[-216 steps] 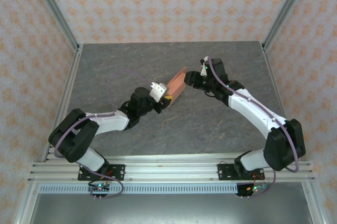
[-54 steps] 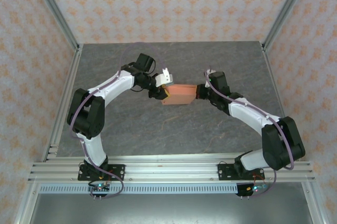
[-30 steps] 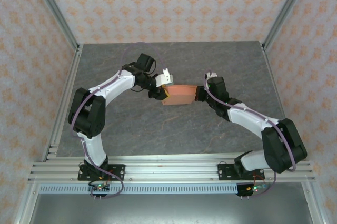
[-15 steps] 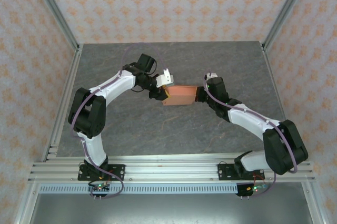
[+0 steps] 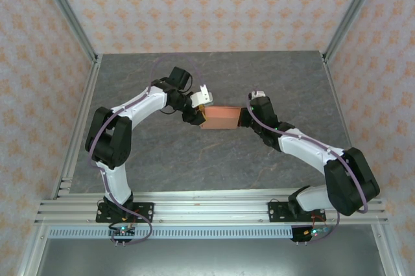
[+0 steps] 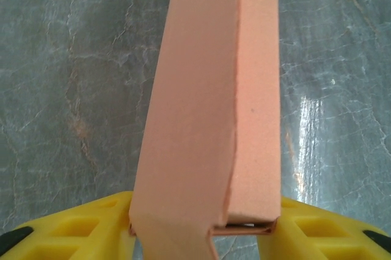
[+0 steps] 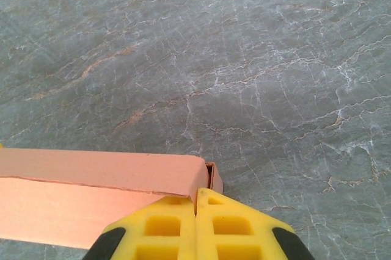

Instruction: Fold the paper box

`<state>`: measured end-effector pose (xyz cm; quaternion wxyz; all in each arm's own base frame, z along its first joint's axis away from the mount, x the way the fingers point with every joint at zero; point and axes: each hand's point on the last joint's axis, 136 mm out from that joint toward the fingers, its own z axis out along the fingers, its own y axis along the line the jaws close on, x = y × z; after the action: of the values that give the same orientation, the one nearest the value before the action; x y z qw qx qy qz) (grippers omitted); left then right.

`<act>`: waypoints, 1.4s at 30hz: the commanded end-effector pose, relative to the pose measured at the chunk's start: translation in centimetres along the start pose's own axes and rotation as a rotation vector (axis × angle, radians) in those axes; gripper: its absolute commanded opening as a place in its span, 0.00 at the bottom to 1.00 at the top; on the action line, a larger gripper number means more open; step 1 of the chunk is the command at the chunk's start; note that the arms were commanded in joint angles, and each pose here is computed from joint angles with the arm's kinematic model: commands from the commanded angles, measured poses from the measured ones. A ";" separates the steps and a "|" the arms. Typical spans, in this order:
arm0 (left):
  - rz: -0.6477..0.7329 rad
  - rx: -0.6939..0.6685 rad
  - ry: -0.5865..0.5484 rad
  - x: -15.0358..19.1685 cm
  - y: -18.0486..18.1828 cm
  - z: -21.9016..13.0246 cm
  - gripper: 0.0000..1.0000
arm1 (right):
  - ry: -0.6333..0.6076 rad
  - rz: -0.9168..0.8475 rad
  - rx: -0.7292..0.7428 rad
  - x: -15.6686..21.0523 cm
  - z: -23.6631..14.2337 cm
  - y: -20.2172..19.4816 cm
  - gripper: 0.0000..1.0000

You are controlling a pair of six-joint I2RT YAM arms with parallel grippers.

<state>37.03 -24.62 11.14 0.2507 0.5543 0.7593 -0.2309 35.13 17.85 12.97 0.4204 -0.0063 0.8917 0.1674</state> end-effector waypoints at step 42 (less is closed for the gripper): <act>-0.279 -0.273 -0.084 -1.0 1.1 -6.8 0.56 | 0.108 -0.068 0.136 0.2 -0.8 0.1 0.00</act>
<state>36.68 -21.10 16.02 0.3044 0.4323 0.8231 -0.2075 34.34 18.12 13.31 0.3795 -0.0139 0.9183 0.1118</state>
